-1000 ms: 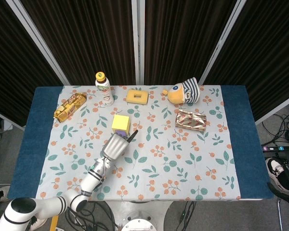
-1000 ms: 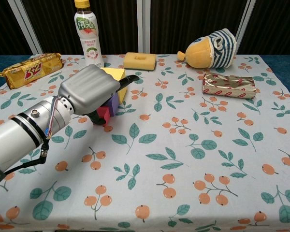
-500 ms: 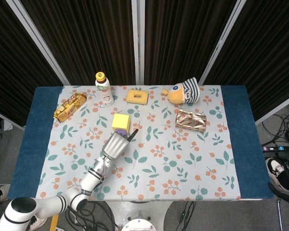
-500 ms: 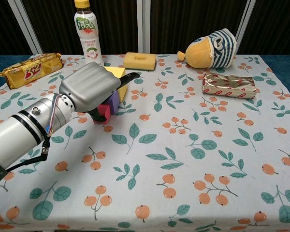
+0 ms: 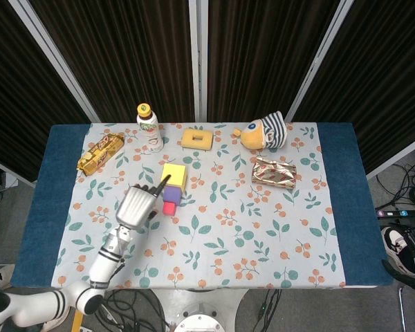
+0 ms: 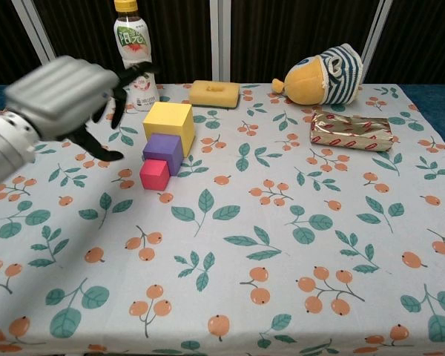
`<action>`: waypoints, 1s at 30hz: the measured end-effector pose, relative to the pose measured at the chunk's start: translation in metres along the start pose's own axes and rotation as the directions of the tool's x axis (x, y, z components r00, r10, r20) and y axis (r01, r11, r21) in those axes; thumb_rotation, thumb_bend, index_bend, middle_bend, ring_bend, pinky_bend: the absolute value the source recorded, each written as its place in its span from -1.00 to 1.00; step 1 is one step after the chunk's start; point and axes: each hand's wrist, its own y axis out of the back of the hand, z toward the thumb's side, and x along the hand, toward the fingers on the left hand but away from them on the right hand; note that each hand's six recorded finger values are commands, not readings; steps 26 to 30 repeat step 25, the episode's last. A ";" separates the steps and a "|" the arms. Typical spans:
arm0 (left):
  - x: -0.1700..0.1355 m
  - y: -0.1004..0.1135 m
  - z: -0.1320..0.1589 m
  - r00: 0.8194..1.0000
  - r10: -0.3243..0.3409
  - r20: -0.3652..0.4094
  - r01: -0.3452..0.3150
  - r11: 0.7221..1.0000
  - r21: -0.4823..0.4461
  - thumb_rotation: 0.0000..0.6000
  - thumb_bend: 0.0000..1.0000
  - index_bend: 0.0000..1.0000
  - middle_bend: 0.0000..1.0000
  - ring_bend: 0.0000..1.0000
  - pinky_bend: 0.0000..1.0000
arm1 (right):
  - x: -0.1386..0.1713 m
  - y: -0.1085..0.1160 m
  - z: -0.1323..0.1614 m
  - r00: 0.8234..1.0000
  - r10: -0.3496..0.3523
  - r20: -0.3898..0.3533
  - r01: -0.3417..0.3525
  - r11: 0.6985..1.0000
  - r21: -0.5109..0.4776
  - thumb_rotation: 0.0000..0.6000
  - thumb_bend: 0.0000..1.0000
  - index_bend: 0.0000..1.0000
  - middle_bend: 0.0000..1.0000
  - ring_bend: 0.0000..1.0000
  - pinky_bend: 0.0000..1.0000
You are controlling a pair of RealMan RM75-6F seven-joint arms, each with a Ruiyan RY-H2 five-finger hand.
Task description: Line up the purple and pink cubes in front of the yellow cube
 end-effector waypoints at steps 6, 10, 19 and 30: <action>-0.037 0.030 -0.101 0.969 -0.013 -0.248 -0.007 0.997 -0.080 1.00 -1.00 -0.67 -0.33 -0.53 -0.43 | -0.010 -0.006 0.000 0.999 0.037 -0.017 -0.038 0.999 -0.012 1.00 -0.86 -0.59 -0.57 -0.76 -0.49; -0.076 0.044 -0.159 0.933 -0.019 -0.359 0.001 0.999 -0.049 1.00 -1.00 -0.67 -0.53 -0.70 -0.59 | -0.021 -0.013 0.002 0.997 0.064 -0.039 -0.065 0.998 -0.022 1.00 -0.82 -0.71 -0.79 -0.99 -0.77; -0.163 0.055 -0.201 0.883 -0.020 -0.468 0.007 1.000 -0.029 1.00 -1.00 -0.67 -0.54 -0.70 -0.61 | -0.034 -0.027 0.013 0.994 0.085 -0.064 -0.086 0.996 -0.018 1.00 -0.81 -0.81 -0.87 -1.00 -0.85; -0.195 0.053 -0.194 0.872 -0.055 -0.486 0.039 0.998 -0.041 1.00 -1.00 -0.67 -0.54 -0.70 -0.61 | -0.035 -0.033 0.015 0.992 0.106 -0.065 -0.107 0.994 -0.019 1.00 -0.81 -0.81 -0.86 -1.00 -0.85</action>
